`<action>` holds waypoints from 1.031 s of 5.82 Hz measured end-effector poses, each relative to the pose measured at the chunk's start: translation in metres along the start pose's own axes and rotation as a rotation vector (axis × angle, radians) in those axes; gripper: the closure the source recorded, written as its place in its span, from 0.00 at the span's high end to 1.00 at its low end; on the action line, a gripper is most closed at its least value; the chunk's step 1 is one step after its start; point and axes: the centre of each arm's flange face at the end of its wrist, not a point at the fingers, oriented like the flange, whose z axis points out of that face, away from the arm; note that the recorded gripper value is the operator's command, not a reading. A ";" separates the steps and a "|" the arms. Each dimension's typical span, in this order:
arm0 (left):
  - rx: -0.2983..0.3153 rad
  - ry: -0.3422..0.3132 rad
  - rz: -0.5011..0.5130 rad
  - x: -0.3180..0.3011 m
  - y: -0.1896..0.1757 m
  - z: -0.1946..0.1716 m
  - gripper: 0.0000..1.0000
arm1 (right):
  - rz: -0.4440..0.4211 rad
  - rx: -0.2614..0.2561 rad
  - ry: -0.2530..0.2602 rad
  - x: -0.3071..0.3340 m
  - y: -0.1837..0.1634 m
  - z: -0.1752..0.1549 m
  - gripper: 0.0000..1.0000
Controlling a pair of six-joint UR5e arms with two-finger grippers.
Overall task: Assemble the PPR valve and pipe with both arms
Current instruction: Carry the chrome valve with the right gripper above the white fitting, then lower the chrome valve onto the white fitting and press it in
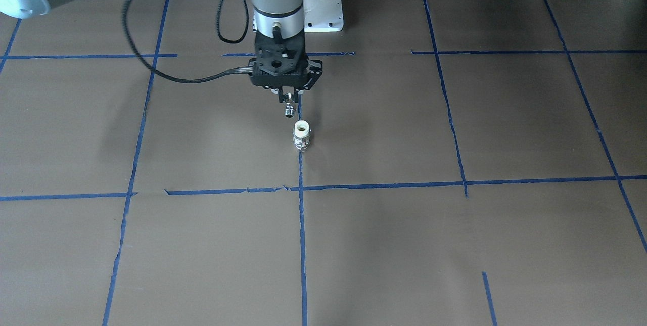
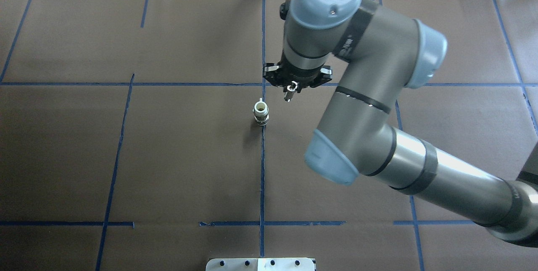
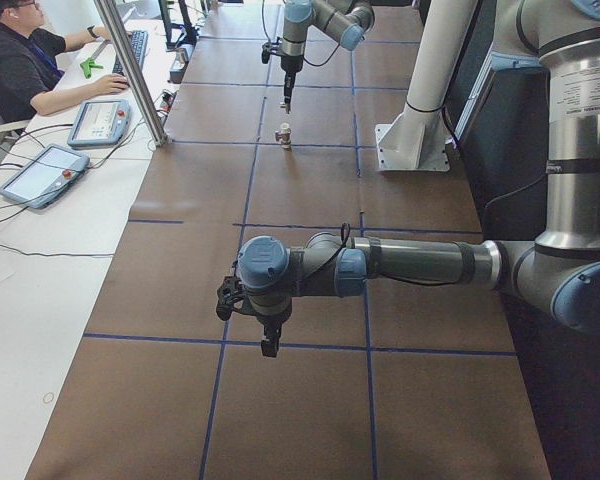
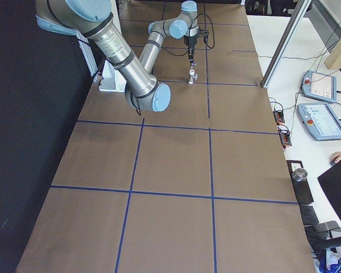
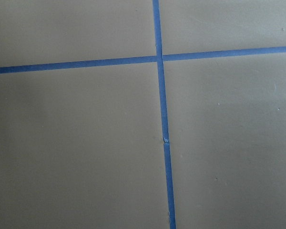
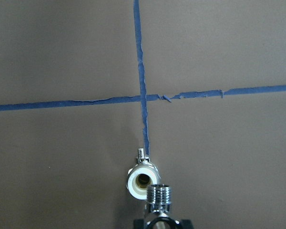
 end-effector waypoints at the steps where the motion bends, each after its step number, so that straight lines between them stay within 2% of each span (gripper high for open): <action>1: 0.000 0.000 0.000 0.000 0.000 0.000 1.00 | 0.003 0.006 0.021 -0.010 0.002 0.009 0.00; 3: 0.001 0.000 0.001 0.000 0.000 -0.001 1.00 | 0.004 0.018 0.054 -0.019 -0.002 0.022 0.00; 6: 0.003 0.001 0.001 0.001 0.001 -0.001 1.00 | -0.008 0.036 0.073 -0.022 -0.005 0.028 0.00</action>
